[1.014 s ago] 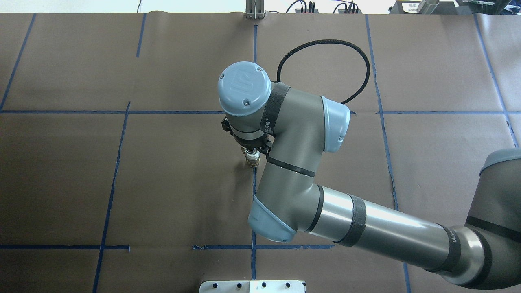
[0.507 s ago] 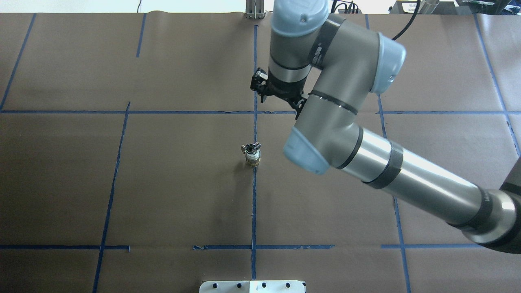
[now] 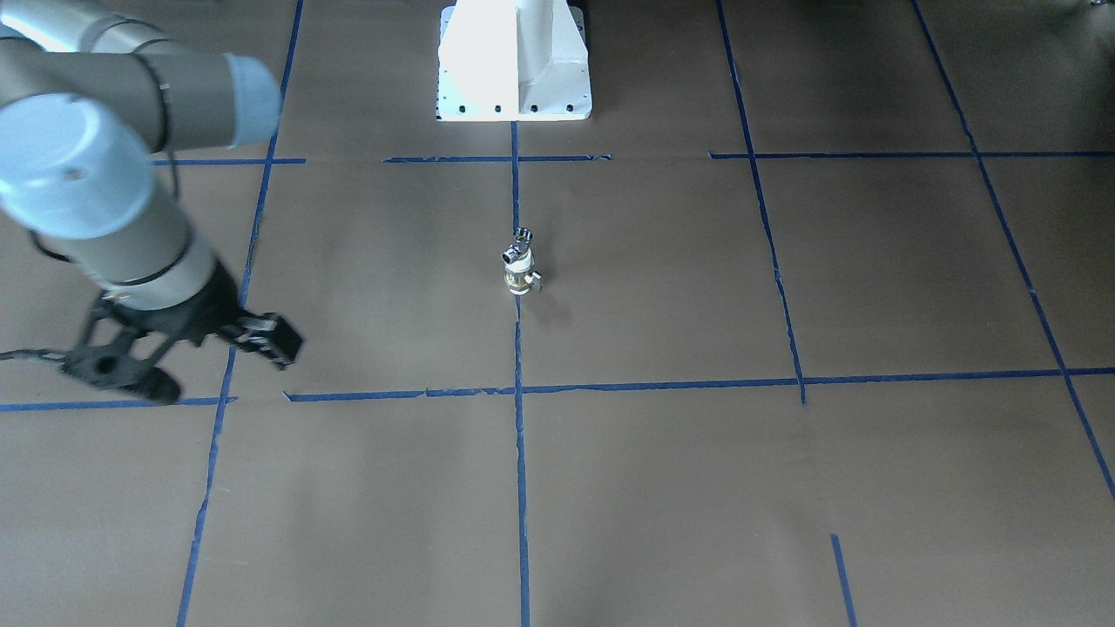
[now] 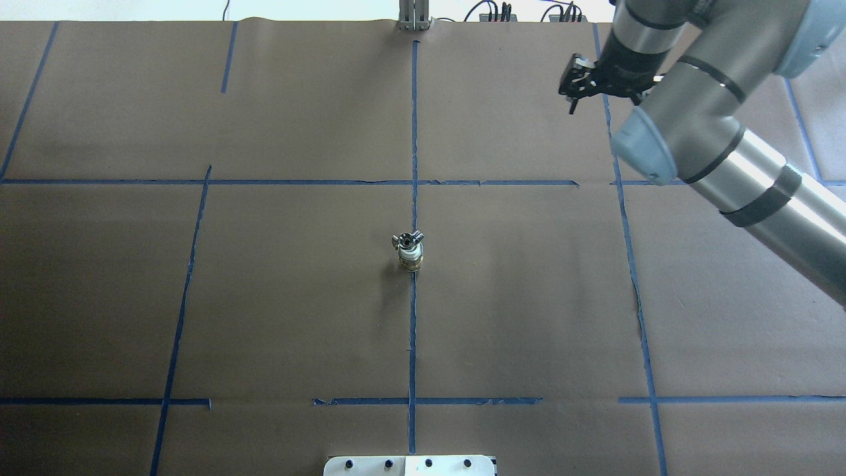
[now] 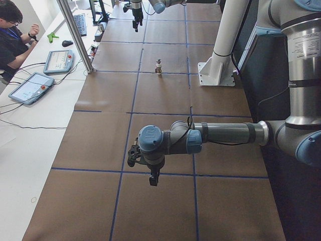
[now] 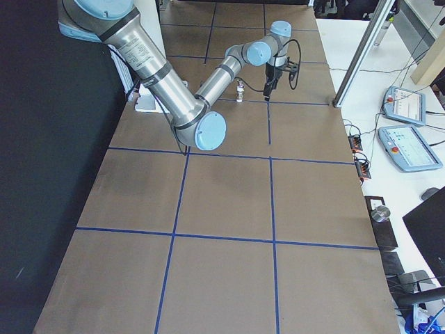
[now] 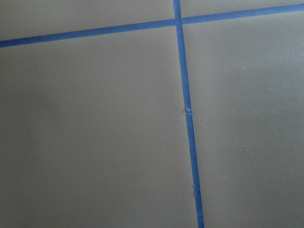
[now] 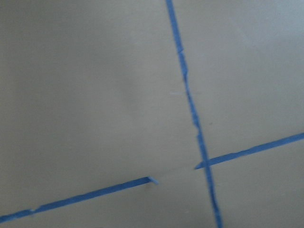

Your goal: Assemble PPR valve and pipe with both arms

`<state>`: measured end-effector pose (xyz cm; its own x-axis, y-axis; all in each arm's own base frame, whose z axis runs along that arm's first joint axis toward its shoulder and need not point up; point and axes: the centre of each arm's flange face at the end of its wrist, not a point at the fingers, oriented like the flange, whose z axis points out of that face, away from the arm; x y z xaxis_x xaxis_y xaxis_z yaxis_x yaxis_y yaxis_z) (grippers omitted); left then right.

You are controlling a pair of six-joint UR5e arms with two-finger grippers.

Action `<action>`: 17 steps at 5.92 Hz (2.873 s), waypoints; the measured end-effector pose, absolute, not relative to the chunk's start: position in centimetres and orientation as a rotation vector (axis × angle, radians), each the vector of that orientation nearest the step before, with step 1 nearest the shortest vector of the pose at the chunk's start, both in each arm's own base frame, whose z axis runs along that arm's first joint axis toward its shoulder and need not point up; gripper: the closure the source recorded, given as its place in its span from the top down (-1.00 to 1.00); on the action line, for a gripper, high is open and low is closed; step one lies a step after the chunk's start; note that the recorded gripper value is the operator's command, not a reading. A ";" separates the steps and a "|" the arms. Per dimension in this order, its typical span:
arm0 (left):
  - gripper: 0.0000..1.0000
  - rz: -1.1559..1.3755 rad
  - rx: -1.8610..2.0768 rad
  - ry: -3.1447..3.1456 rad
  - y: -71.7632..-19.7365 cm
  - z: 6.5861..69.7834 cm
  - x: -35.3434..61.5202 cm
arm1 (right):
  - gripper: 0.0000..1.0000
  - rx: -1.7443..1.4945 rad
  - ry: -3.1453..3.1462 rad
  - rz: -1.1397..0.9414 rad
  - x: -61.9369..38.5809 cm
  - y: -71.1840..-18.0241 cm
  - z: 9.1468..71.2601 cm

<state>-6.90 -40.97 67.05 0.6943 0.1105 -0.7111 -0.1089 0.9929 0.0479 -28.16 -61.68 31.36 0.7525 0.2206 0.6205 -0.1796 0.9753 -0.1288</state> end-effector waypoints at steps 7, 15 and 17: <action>1.00 0.127 0.011 0.793 -40.1 66.8 -6.9 | 1.00 -0.001 -0.750 -0.224 4.8 -42.7 66.7; 1.00 0.127 0.006 0.793 -37.8 66.5 -6.8 | 1.00 -0.044 -0.783 -0.125 5.9 -40.5 69.7; 1.00 0.129 0.006 0.793 -37.8 66.5 -6.8 | 1.00 -0.044 -0.794 -0.123 5.8 -40.5 69.7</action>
<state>-6.76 -37.79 66.49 0.6942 0.1175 -0.7101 -0.1132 0.9921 0.0535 5.81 -40.49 69.70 0.6941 -0.0940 0.7137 0.1271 0.9919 0.0071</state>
